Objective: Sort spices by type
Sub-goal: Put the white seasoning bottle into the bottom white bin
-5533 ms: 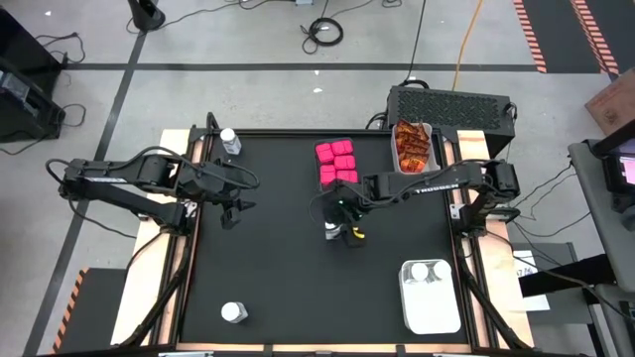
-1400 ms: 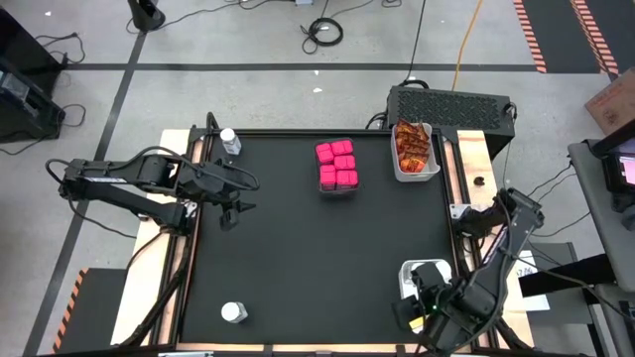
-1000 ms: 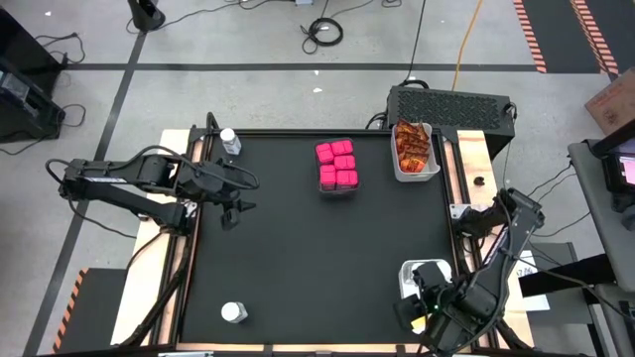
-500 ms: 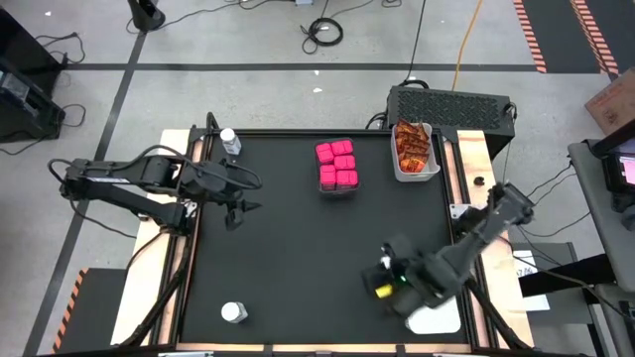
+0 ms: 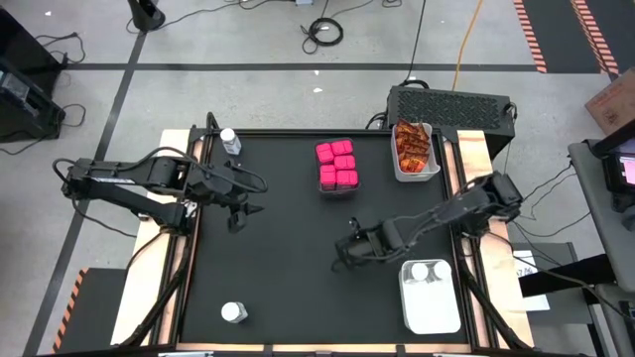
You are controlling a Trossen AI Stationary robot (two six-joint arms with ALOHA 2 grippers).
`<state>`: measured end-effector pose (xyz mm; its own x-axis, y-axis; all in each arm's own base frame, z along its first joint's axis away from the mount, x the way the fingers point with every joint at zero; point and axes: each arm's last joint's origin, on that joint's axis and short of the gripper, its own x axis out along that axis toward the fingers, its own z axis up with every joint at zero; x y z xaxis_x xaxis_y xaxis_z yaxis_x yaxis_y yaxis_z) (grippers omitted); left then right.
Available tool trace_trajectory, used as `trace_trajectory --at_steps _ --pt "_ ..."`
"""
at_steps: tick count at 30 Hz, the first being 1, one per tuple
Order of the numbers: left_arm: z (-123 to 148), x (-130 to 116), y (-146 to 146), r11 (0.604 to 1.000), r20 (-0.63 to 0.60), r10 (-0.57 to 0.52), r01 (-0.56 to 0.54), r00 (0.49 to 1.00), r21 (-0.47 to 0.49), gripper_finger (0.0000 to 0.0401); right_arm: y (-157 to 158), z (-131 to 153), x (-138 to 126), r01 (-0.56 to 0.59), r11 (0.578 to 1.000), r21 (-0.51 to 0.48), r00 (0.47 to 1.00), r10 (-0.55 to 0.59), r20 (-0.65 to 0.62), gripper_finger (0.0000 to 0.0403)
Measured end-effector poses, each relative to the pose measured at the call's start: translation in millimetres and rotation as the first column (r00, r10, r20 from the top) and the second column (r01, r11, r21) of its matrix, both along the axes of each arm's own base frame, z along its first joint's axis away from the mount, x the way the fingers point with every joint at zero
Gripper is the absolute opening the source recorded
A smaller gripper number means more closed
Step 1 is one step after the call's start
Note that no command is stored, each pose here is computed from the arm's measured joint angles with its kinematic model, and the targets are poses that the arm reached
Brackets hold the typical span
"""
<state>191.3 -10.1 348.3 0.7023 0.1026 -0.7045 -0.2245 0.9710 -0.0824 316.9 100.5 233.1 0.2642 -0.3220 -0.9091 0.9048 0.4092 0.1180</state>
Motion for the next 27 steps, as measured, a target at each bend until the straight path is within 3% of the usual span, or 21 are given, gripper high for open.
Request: trace_trajectory --at_steps 5,12,20,27 --pt "-1 -1 0 1.000 -0.015 -0.001 0.001 1.000 -0.002 0.0253 -17 -12 4 0.090 0.996 0.026 0.996 -0.090 0.022 0.0196" --pt "-2 -3 0 1.000 -0.036 0.001 -0.002 0.999 -0.004 0.0253 -21 -12 6 0.130 0.991 0.042 0.990 -0.132 0.043 0.0222" --pt "-2 -2 0 1.000 -0.034 -0.002 0.002 0.999 -0.001 0.0253 -22 -12 6 0.102 0.994 0.024 0.994 -0.103 0.034 0.0260" --pt "-2 -2 0 1.000 -0.034 -0.002 0.002 0.999 -0.001 0.0253 -33 -12 8 -0.001 1.000 -0.004 1.000 0.001 -0.017 0.0288"
